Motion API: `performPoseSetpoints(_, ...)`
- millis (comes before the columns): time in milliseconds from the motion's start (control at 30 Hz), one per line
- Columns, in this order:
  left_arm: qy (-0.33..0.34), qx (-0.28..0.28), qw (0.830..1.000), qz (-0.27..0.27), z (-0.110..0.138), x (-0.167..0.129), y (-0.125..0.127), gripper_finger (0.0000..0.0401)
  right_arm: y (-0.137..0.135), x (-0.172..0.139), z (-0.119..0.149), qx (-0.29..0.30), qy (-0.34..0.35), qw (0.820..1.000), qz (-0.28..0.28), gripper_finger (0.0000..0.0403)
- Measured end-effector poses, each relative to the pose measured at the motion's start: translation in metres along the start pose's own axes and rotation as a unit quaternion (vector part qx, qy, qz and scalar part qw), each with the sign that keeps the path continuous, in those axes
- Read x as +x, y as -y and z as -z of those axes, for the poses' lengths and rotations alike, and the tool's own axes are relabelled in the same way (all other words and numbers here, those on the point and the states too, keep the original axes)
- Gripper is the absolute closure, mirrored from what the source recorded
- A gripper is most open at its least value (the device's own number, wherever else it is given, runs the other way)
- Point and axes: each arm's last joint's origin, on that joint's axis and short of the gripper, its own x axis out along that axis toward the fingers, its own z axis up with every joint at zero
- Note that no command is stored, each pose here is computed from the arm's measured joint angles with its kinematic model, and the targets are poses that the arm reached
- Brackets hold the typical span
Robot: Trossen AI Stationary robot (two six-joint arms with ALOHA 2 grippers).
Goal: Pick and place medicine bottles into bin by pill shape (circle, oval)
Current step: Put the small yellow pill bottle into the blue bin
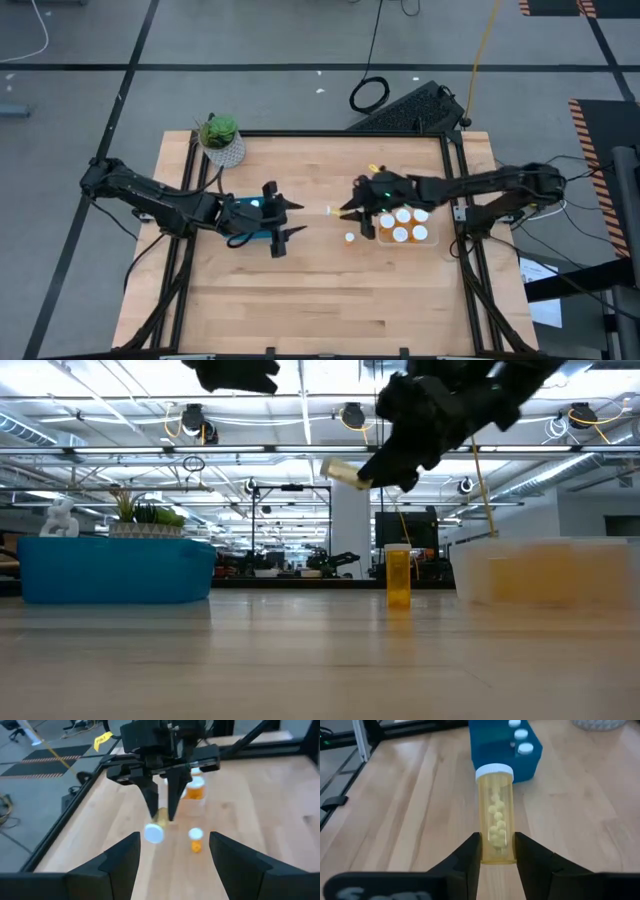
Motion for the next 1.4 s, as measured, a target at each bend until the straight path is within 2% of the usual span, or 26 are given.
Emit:
performPoseSetpoints(167, 0.016, -0.005, 1.0, 0.025, -0.002, -0.007, 0.014, 0.0162, -0.015, -0.014, 0.011, -0.017, 0.029, 0.999, 0.017, 0.0303)
performPoseSetpoints(333, 0.017, -0.014, 0.999, 0.032, -0.002, -0.009, 0.018, 0.0158, -0.024, -0.018, 0.012, -0.034, 0.033, 0.999, 0.021, 0.0303)
performPoseSetpoints(533, 0.033, 0.003, 0.999, 0.027, -0.002, 0.01, 0.023, 0.0118, -0.027, -0.018, 0.011, -0.045, 0.041, 0.998, 0.016, 0.0303)
performPoseSetpoints(700, 0.042, 0.021, 0.999, 0.005, -0.019, 0.026, 0.013, 0.0091, -0.027, -0.02, 0.01, -0.053, 0.044, 0.997, 0.016, 0.0303)
performPoseSetpoints(833, 0.034, 0.023, 0.999, 0.031, -0.033, 0.03, 0.005, 0.0095, -0.027, -0.021, 0.009, -0.057, 0.044, 0.997, 0.016, 0.0303)
performPoseSetpoints(1133, -0.014, 0.051, 0.998, 0.035, -0.018, 0.052, 0.011, 0.0122, -0.027, -0.021, 0.01, -0.06, 0.042, 0.997, 0.017, 0.0303)
performPoseSetpoints(1400, -0.022, 0.047, 0.998, 0.037, -0.014, 0.056, 0.013, 0.0069, -0.027, -0.021, 0.01, -0.064, 0.04, 0.997, 0.017, 0.0303)
